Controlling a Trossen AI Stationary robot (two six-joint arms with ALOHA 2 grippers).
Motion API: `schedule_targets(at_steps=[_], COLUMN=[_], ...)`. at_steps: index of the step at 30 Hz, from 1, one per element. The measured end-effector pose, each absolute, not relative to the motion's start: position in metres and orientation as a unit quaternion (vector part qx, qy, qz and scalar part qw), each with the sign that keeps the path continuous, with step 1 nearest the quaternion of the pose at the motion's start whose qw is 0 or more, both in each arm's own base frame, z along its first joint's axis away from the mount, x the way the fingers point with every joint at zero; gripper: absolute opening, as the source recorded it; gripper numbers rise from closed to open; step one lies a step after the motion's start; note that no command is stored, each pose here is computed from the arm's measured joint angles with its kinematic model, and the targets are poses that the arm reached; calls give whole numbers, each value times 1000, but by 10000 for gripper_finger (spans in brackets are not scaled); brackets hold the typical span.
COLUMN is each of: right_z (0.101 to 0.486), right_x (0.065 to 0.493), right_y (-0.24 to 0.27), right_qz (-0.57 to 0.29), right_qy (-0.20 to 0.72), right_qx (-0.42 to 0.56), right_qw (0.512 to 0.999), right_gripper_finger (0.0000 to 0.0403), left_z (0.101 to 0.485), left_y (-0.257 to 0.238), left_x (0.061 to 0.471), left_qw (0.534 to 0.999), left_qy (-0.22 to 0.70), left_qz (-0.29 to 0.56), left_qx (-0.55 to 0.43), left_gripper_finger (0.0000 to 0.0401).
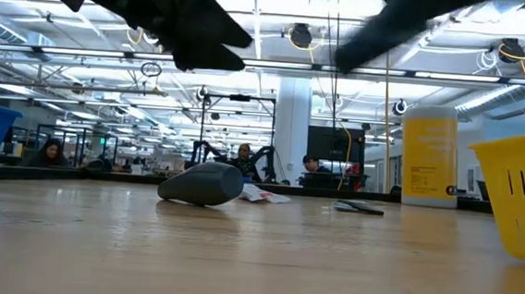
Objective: Pick & Place Travel size toiletries
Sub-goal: Put the blue shave cream into the orange bin
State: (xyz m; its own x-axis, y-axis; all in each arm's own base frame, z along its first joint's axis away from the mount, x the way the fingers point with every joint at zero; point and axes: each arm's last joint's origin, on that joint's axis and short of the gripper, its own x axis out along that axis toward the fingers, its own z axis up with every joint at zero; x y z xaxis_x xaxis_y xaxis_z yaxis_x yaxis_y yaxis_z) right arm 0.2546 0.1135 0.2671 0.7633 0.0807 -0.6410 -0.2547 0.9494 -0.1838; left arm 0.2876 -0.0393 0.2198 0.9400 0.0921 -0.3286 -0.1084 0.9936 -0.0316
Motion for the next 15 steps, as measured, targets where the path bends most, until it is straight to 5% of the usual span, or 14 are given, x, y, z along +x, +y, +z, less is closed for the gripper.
schedule_targets(at_steps=[3, 7, 15], right_z=[295, 309, 270], right_x=[238, 215, 187], right_y=[112, 118, 162], right_qz=[121, 120, 83], right_qy=[430, 539, 654], right_qx=[47, 277, 398], right_qw=[893, 787, 638], right_gripper_finger=[11, 12, 12], left_z=[214, 205, 186], left_y=[-44, -49, -50], left_x=[295, 305, 317], left_qw=[985, 988, 988], left_qy=[142, 115, 110], left_qz=[93, 104, 104], left_qx=[-2, 4, 11], left_gripper_finger=[305, 291, 268])
